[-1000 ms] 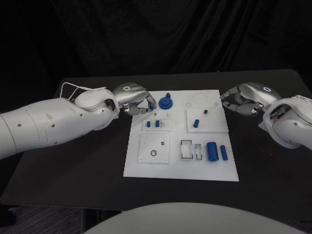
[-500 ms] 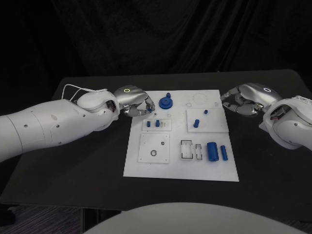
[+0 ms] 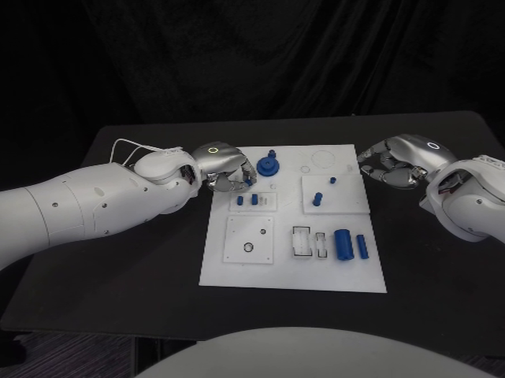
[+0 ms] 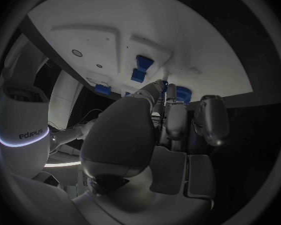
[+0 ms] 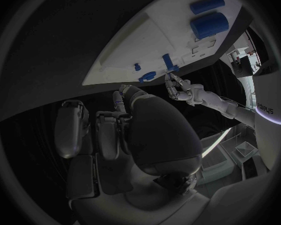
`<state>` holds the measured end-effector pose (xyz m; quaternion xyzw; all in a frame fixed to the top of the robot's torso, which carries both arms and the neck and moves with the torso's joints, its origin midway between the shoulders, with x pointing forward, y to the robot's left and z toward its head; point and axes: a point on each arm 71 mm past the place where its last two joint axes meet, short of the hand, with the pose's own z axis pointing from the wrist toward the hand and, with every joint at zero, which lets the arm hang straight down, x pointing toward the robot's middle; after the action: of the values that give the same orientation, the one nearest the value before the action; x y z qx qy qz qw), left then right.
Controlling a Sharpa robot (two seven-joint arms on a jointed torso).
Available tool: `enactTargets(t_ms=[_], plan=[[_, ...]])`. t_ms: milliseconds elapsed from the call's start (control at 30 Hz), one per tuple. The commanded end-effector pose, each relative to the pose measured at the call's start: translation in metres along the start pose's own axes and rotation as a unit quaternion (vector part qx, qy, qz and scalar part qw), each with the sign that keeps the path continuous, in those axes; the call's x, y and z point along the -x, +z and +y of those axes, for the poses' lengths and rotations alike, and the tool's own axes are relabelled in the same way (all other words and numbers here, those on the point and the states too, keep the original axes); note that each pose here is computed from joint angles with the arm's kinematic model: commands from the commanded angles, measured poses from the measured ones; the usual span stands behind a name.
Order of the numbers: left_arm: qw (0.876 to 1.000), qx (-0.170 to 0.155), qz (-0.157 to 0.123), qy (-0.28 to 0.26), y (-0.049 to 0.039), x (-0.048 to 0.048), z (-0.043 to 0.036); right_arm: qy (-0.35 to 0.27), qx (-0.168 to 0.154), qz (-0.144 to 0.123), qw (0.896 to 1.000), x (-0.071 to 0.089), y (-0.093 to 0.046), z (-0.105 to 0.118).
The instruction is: Assemble the parts on the task board
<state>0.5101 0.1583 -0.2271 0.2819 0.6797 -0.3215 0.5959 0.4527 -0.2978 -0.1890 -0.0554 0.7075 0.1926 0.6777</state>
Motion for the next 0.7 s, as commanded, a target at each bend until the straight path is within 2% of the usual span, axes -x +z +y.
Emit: enactTargets(t_ms=[33, 300, 700], plan=[[1.000, -0.007, 0.001, -0.002, 0.0023, -0.0021, -0.0034, -0.001, 0.000, 0.002, 1.000, -0.0012, -0.0002, 0.0004], [1.000, -0.009, 0.003, -0.003, 0.0056, -0.0046, -0.0050, -0.001, 0.001, 0.002, 1.000, -0.0014, 0.0000, 0.0009], [1.000, 0.001, 0.006, -0.002, 0.0067, -0.0077, -0.0006, -0.001, -0.001, 0.003, 1.000, -0.0013, -0.0004, 0.0002]])
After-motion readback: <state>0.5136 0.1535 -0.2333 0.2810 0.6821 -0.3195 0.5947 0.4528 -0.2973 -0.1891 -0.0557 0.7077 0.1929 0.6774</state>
